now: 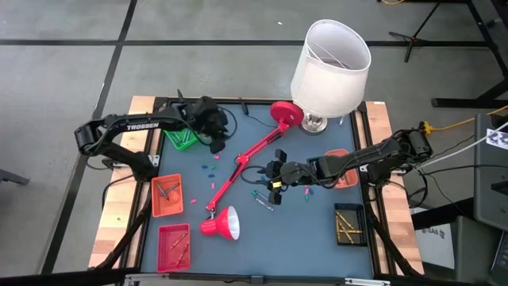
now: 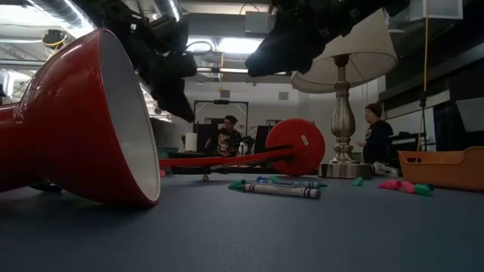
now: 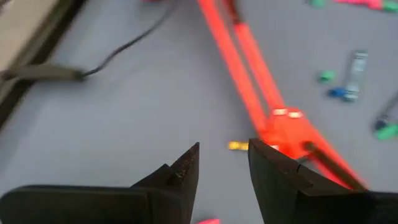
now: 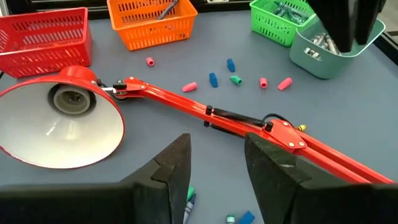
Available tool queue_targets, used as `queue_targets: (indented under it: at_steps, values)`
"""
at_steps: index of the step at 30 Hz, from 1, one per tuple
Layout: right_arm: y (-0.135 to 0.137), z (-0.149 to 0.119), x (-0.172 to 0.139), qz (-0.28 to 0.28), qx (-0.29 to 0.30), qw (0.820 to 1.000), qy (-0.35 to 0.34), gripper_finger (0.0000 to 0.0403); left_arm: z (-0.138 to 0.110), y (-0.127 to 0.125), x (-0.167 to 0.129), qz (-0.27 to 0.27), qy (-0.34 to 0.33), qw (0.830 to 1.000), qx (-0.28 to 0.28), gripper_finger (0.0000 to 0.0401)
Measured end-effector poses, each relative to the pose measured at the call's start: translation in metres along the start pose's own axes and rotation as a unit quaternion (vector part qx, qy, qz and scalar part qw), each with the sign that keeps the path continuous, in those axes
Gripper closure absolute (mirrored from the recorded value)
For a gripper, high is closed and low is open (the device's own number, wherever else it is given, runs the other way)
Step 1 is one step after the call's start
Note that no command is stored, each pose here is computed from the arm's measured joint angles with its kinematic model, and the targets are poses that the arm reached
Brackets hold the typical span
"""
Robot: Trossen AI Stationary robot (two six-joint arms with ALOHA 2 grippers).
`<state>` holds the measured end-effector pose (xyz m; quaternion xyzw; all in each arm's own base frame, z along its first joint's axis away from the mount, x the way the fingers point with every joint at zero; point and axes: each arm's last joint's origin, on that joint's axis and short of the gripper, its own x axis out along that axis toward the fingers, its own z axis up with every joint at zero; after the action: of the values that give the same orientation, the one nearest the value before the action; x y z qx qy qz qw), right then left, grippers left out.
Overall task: Sort crayons
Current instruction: Put the yellow crayon into the black bin
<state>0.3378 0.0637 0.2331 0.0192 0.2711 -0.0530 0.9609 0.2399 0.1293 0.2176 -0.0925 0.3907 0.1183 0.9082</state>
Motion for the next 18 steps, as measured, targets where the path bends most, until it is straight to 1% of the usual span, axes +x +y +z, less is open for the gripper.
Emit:
queue_targets:
  at_steps: [2, 5, 9, 12, 14, 18]
  values:
    - [0.000, 0.000, 0.000, 0.000, -0.001, 1.000, 0.002, 0.0253, 0.000, -0.008, 0.003, -0.022, 0.001, 1.000, 0.020, 0.0284]
    - [0.000, 0.000, 0.000, 0.000, -0.001, 1.000, 0.002, 0.0253, -0.001, -0.018, 0.012, -0.036, 0.014, 0.998, 0.058, 0.0291]
    - [0.000, 0.000, 0.000, 0.000, -0.001, 1.000, 0.002, 0.0253, -0.007, -0.028, 0.030, -0.054, 0.042, 0.993, 0.092, 0.0298]
    - [0.000, 0.000, 0.000, -0.001, 0.000, 1.000, 0.002, 0.0253, -0.012, -0.035, 0.041, -0.066, 0.063, 0.990, 0.105, 0.0303]
    - [0.000, -0.001, 0.002, -0.002, 0.013, 1.000, 0.003, 0.0253, -0.015, -0.038, 0.047, -0.071, 0.075, 0.989, 0.109, 0.0306]
    - [0.000, -0.008, 0.011, -0.029, 0.042, 0.999, 0.011, 0.0253, -0.019, -0.039, 0.056, -0.063, 0.091, 0.986, 0.123, 0.0312]
